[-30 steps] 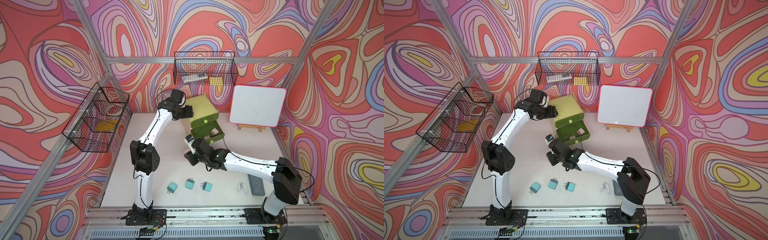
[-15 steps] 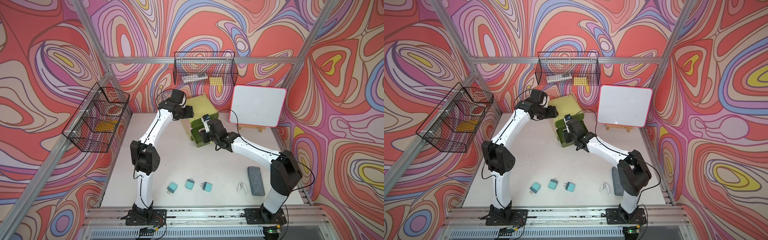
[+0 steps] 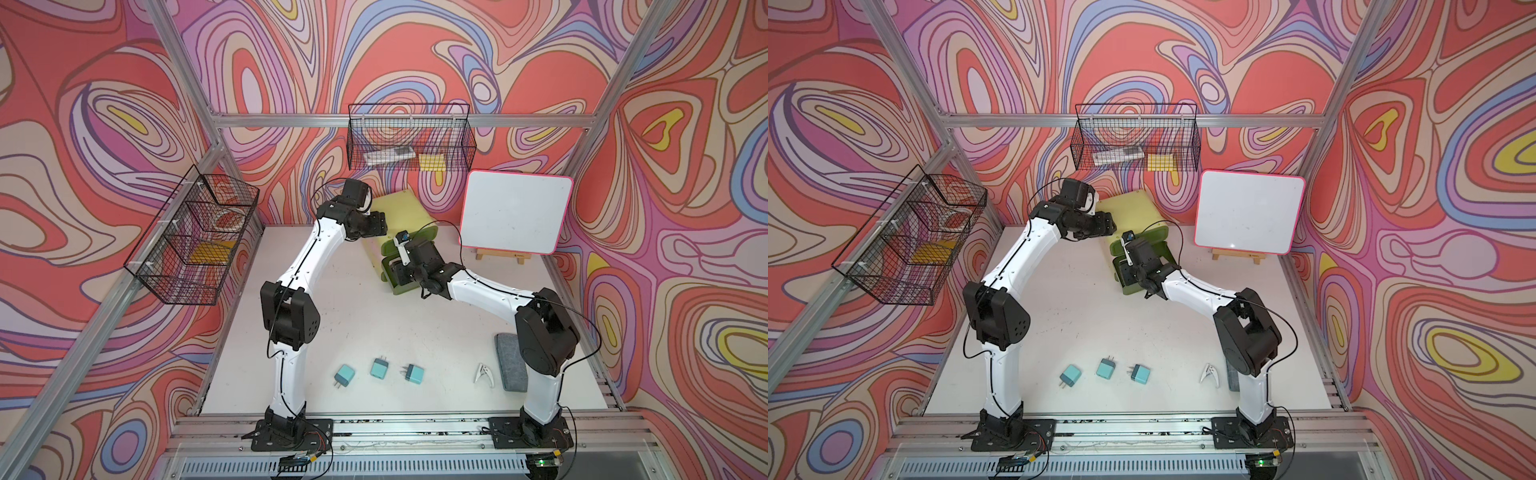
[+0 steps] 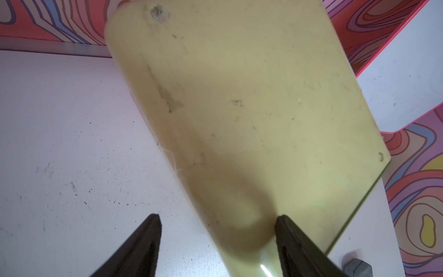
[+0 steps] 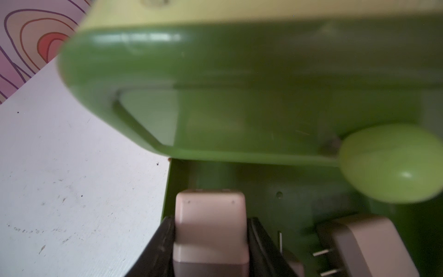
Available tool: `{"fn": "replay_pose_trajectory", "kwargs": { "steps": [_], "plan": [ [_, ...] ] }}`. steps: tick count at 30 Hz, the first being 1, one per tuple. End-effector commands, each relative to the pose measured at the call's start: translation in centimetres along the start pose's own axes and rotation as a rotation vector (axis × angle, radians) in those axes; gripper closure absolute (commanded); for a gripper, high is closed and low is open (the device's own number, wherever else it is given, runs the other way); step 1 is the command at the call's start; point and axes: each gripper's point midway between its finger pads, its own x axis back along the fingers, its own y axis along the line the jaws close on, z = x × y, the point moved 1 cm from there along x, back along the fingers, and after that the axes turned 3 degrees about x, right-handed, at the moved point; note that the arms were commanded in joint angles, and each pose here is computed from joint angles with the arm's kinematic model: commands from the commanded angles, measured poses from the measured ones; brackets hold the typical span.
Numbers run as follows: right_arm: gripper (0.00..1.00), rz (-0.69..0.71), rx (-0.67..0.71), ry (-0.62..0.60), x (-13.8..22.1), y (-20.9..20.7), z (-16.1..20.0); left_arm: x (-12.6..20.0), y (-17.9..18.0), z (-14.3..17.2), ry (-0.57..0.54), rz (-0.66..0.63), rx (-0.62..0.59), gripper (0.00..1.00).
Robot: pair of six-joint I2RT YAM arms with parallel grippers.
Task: Place the plugs into the drawer by color
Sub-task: Place the plug in the drawer.
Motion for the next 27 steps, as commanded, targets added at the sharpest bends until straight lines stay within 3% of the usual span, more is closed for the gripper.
{"fn": "replay_pose_trajectory", "kwargs": {
  "steps": [1,27],
  "plan": [
    [0.62,-0.01,-0.023,-0.04,-0.8,0.0,-1.2,1.3,-0.5,-0.5,-0.022,0.006,-0.014,0.25],
    [0.6,-0.027,-0.046,-0.043,-3.2,0.5,-1.2,1.7,-0.7,-0.6,-0.027,0.011,-0.018,0.25]
  ]
}}
